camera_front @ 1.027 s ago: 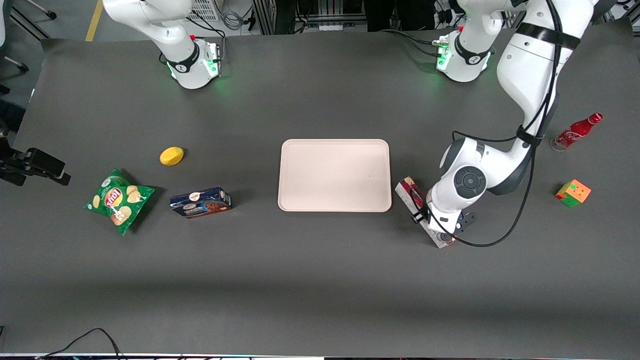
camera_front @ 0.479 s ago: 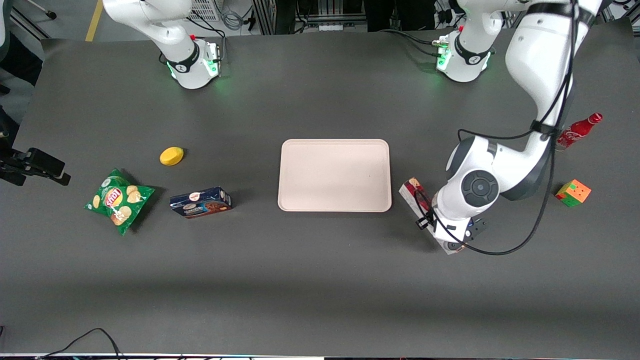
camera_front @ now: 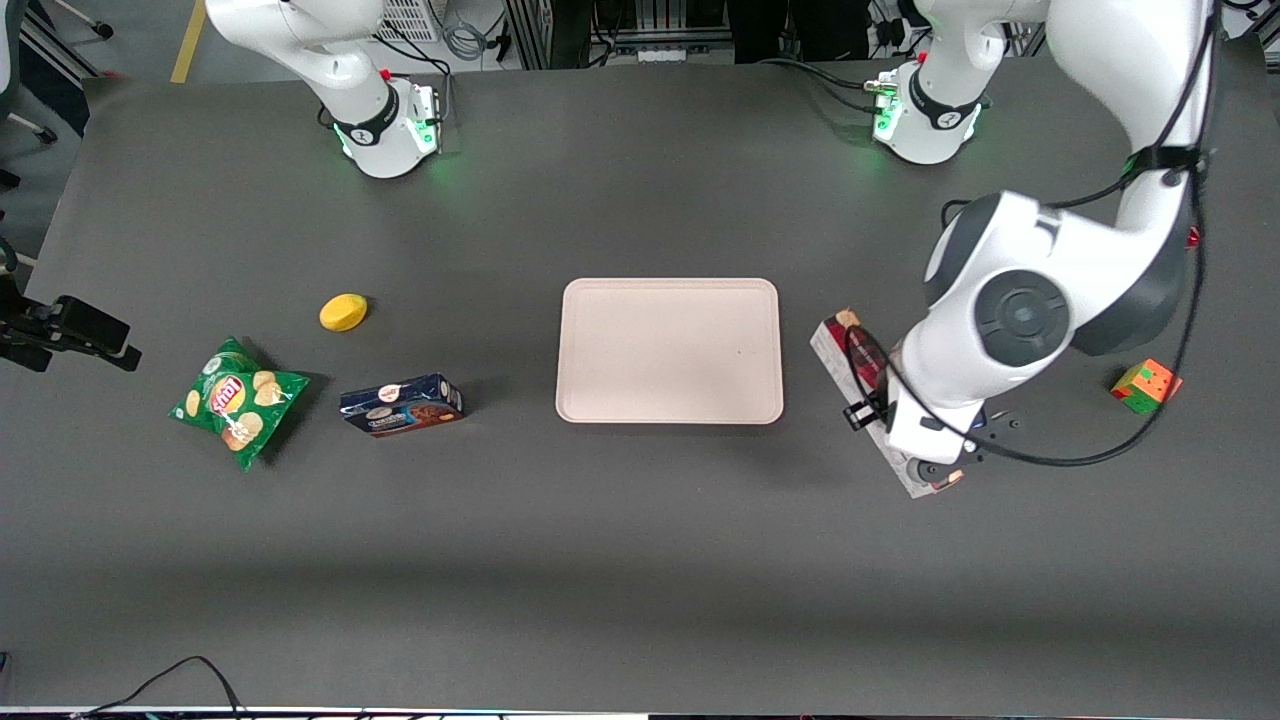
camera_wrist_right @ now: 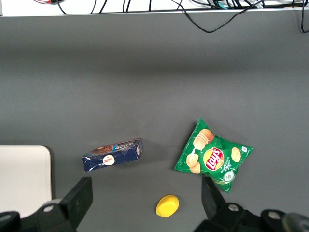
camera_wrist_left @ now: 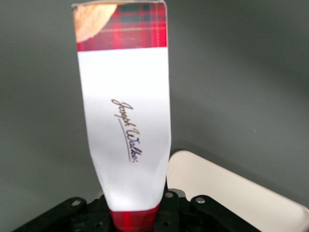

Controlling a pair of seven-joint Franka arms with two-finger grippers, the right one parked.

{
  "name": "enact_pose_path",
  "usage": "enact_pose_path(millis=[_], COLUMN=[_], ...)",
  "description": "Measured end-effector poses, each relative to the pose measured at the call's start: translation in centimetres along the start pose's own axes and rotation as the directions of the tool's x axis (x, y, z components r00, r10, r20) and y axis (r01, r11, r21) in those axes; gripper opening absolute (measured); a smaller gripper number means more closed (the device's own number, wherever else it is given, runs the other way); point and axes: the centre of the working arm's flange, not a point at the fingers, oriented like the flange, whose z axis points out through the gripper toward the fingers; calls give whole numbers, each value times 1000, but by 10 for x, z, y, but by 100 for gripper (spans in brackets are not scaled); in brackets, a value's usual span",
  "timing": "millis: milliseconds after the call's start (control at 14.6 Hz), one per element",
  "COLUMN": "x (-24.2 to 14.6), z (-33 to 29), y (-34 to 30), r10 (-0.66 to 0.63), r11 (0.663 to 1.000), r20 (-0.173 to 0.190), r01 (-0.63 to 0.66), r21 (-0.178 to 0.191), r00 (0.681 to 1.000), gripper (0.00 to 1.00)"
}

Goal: Place red cookie box on tray
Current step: 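Carry the upright cookie box with the left gripper onto the tray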

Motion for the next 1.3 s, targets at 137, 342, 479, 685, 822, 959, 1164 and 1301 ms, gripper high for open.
enact_pose_path(millis=[137,342,479,685,822,959,1164,1301], x=[-1,-24,-60,-110,-130,-149,-179,-188], z=[-17,-15,-1,34,63,97,144,161], y=[-3,13,38,67,76,81,79,74], r10=[42,175,264,356,400,399,430,446], r11=[999,985,964,934,916,917,903,895], r20=[8,41,75,102,77,28,-51,-72], r01=[-42,-174,-264,-356,-401,-398,-430,-447], r21=[-20,-18,-21,-23,-14,-23,8,15], r00=[999,984,962,929,913,917,901,892], gripper=[26,26,26,27,27,27,27,27])
